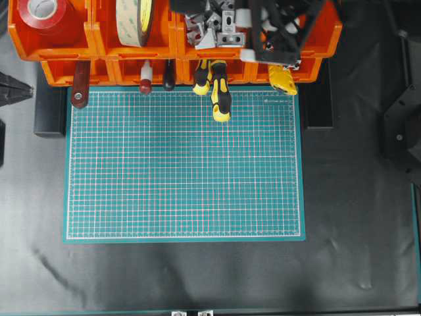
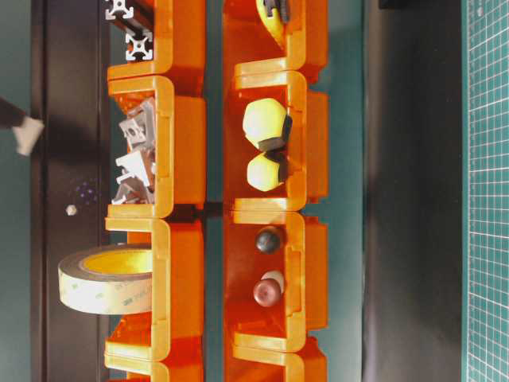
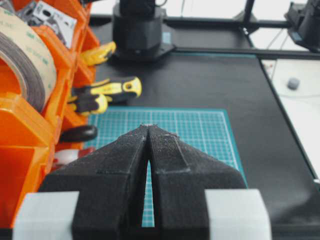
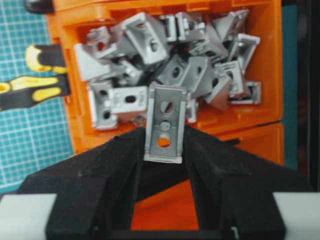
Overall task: Pick corner brachets from container rack with right arm.
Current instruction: 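Lift the bracket out of the bin and carry it over the mat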
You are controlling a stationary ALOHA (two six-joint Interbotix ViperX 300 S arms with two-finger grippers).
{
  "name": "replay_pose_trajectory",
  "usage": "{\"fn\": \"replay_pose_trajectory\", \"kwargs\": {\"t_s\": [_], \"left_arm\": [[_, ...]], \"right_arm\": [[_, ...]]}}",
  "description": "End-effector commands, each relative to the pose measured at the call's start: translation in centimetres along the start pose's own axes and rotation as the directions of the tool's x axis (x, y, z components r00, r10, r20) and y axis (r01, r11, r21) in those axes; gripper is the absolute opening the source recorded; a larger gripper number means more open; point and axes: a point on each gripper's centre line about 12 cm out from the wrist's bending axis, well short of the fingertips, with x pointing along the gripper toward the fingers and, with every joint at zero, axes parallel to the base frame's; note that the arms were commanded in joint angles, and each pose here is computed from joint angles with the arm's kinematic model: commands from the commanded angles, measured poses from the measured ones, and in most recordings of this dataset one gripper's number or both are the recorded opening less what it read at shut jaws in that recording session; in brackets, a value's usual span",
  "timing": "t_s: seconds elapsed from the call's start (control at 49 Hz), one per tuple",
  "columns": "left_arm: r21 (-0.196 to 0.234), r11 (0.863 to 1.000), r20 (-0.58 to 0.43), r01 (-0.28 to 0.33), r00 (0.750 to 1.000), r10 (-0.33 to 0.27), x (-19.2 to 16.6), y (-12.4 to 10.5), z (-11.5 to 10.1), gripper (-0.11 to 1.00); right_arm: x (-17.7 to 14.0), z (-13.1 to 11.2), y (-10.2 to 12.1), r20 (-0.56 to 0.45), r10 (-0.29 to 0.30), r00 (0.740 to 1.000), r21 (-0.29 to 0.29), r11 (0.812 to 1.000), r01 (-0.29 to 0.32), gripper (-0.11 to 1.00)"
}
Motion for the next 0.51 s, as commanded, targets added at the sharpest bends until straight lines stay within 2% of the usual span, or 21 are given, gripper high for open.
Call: {"fn": "replay_pose_trajectory", "kwargs": {"t_s": [0.0, 0.204, 0.347, 0.49], "left_arm": [[0.001, 1.0, 0.023, -0.004, 1.0, 0.004, -0.1, 0.1, 0.9, 0.0], [0.0, 1.0, 0.032, -0.005, 0.999, 0.005, -0.3, 0.1, 1.2, 0.0], [0.0, 1.0, 0.037, -0.006, 0.999, 0.006, -0.8, 0.1, 1.4, 0.0], [0.0, 1.0, 0.03, -0.007, 1.0, 0.007, -1.1, 0.1, 1.4, 0.0]], "right_arm": [[-3.4, -0.8, 0.3, 0.092, 0.005, 0.996, 0.006, 1.0, -0.006, 0.25], [-5.7, -1.8, 3.6, 0.195, 0.054, 0.979, -0.019, 0.999, -0.051, 0.25], [-5.4, -3.1, 6.3, 0.216, 0.09, 0.972, -0.03, 0.996, -0.086, 0.25], [-4.2, -4.9, 8.9, 0.221, 0.121, 0.968, 0.001, 0.992, -0.125, 0.25]]}}
